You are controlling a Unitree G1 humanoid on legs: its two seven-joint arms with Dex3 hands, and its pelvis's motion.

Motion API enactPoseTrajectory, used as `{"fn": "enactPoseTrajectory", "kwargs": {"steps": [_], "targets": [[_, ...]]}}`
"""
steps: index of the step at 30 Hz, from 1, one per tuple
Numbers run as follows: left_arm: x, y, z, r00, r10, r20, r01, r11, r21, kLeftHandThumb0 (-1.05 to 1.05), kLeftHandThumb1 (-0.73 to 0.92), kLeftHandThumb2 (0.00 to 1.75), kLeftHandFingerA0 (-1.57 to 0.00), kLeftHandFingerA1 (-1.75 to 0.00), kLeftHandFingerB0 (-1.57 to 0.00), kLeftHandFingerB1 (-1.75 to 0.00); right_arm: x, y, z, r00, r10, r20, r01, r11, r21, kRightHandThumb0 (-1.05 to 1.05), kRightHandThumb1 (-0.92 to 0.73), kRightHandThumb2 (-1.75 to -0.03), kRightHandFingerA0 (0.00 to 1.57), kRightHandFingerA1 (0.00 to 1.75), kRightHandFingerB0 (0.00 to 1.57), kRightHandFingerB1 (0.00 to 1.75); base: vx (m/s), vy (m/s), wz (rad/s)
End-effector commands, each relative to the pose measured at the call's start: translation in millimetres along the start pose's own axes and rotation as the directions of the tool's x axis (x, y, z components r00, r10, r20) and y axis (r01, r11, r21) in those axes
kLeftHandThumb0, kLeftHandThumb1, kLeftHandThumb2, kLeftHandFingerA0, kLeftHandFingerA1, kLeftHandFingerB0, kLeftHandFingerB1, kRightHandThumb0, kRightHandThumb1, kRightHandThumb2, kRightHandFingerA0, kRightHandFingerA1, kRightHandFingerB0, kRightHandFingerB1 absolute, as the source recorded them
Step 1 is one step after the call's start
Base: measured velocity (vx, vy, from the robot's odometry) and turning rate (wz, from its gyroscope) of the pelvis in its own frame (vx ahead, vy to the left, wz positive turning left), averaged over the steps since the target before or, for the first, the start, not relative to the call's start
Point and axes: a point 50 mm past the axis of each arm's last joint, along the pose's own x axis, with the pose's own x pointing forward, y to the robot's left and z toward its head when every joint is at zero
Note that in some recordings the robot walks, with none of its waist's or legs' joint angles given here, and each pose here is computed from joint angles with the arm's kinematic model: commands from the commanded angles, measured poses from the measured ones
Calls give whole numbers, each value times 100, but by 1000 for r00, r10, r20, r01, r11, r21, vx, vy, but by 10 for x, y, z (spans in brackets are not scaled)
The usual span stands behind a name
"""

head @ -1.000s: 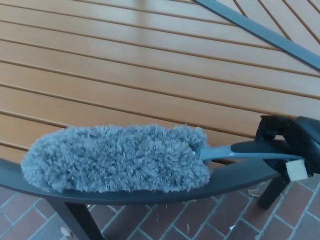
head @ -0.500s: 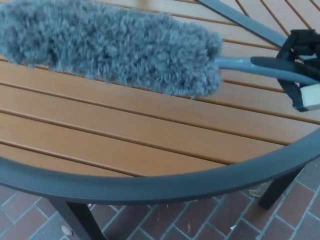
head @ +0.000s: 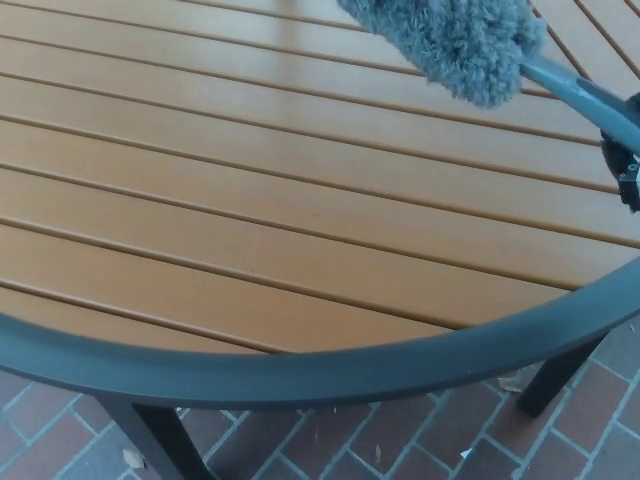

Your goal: The robot walks towards a desk kept outside and uses its right hand to up pick up the grey duster kept on it and uses it to clean the table by swiping it twice

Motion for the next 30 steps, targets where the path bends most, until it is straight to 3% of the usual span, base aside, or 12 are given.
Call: {"fn": "enactPoseTrajectory", "kwargs": {"steps": [1,8,9,14,15,17,21,22,26,27,28,30], "targets": [[8,0,69,999,3,53,-3,1000,11,-73,41,78,-26,-45,-18,-39,51,41,-184,993,-117,-30,111,983,-149,-29,-64,-96,93,175,71,144,0,0,0],[22,-6,115,998,-8,66,7,1000,15,-77,41,79,-25,-44,-17,-39,58,192,-334,996,-85,38,93,935,-342,-31,-74,-89,91,175,73,153,0,0,0],[21,-1,120,998,-6,68,4,1000,22,-74,42,79,-28,-45,-15,-39,50,225,-341,996,-75,49,88,929,-360,-32,-83,-77,89,172,71,144,0,0,0],[22,5,135,998,5,70,-8,999,51,-72,42,78,-27,-45,-19,-40,-20,403,-429,994,-32,107,82,857,-508,-34,-82,-73,85,165,72,126,0,0,0],[22,5,136,997,4,71,-8,999,51,-73,42,79,-27,-45,-18,-40,-19,411,-435,993,-30,111,84,852,-516,-33,-81,-74,85,163,71,111,0,0,0],[24,5,139,997,4,72,-8,999,47,-72,42,78,-27,-45,-19,-40,-18,437,-460,993,-22,115,80,843,-532,-31,-80,-72,90,169,71,129,0,0,0],[23,7,147,997,-3,77,1,1000,31,-74,41,79,-28,-45,-18,-39,-36,516,-566,993,12,121,61,809,-585,-34,-78,-75,91,162,80,126,0,0,0],[28,2,153,997,-4,77,1,999,35,-74,41,79,-29,-45,-19,-39,-60,546,-649,993,28,111,45,795,-605,-30,-75,-82,90,164,73,91,0,0,0],[32,-4,152,997,-7,78,5,1000,18,-73,41,78,-29,-45,-19,-39,-116,598,-794,992,62,111,25,764,-644,-28,-71,-85,91,163,76,100,0,0,0],[32,-1,160,997,-2,81,0,1000,25,-74,41,78,-30,-46,-19,-40,-154,636,-856,991,86,101,5,738,-674,-31,-74,-80,90,158,75,84,0,0,0],[35,-1,164,997,-1,80,-2,1000,28,-74,41,79,-29,-45,-19,-39,-197,668,-912,989,110,97,-14,726,-688,-31,-75,-78,88,168,72,132,0,0,0],[37,-2,165,997,-2,77,0,1000,28,-74,41,79,-29,-45,-19,-39,-233,689,-950,987,129,98,-26,723,-690,-31,-75,-78,88,168,72,132,0,0,0]]}}
